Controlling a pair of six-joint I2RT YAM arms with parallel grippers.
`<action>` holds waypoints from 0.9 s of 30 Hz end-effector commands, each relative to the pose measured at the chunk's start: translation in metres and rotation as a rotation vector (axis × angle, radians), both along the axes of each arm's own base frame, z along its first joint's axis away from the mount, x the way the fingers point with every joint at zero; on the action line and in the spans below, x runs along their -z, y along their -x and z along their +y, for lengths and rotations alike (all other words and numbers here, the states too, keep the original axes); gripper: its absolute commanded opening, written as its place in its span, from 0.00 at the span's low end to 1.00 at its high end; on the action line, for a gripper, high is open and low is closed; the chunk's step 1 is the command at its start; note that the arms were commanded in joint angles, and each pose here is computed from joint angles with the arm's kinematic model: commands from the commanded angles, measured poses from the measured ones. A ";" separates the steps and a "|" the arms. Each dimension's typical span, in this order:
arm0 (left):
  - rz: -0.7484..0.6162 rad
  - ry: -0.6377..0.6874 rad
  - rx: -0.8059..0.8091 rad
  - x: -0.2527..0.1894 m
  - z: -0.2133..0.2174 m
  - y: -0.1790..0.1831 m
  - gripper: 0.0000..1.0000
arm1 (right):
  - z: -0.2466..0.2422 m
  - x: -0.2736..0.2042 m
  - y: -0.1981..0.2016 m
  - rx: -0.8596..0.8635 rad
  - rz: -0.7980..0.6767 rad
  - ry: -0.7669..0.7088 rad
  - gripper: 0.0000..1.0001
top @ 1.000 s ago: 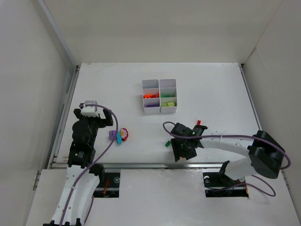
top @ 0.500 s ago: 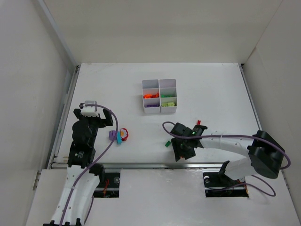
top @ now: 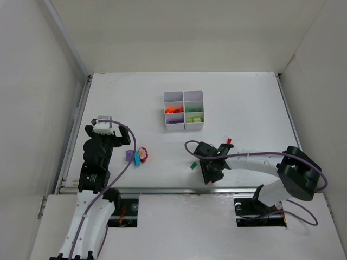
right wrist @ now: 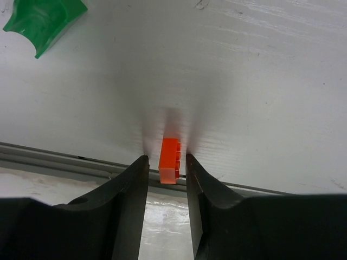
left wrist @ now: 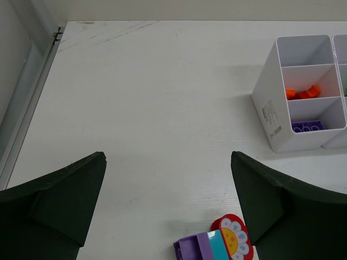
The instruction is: Sort the legos into containers by color
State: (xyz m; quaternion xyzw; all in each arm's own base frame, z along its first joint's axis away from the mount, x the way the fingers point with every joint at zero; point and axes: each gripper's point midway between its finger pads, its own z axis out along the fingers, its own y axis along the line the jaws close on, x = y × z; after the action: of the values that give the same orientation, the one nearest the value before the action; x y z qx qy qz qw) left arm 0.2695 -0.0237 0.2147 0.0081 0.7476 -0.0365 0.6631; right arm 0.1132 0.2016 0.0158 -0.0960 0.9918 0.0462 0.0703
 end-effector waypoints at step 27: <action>-0.038 0.011 0.004 -0.008 -0.002 -0.004 0.99 | 0.134 -0.199 -0.192 0.038 -0.758 -0.252 0.00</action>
State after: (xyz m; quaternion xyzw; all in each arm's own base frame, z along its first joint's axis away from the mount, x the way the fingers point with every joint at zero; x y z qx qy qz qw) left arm 0.2701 -0.0237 0.2133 0.0082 0.7495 -0.0363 0.6609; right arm 0.2519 0.3064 0.1834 -0.0742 0.9227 0.1428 0.3504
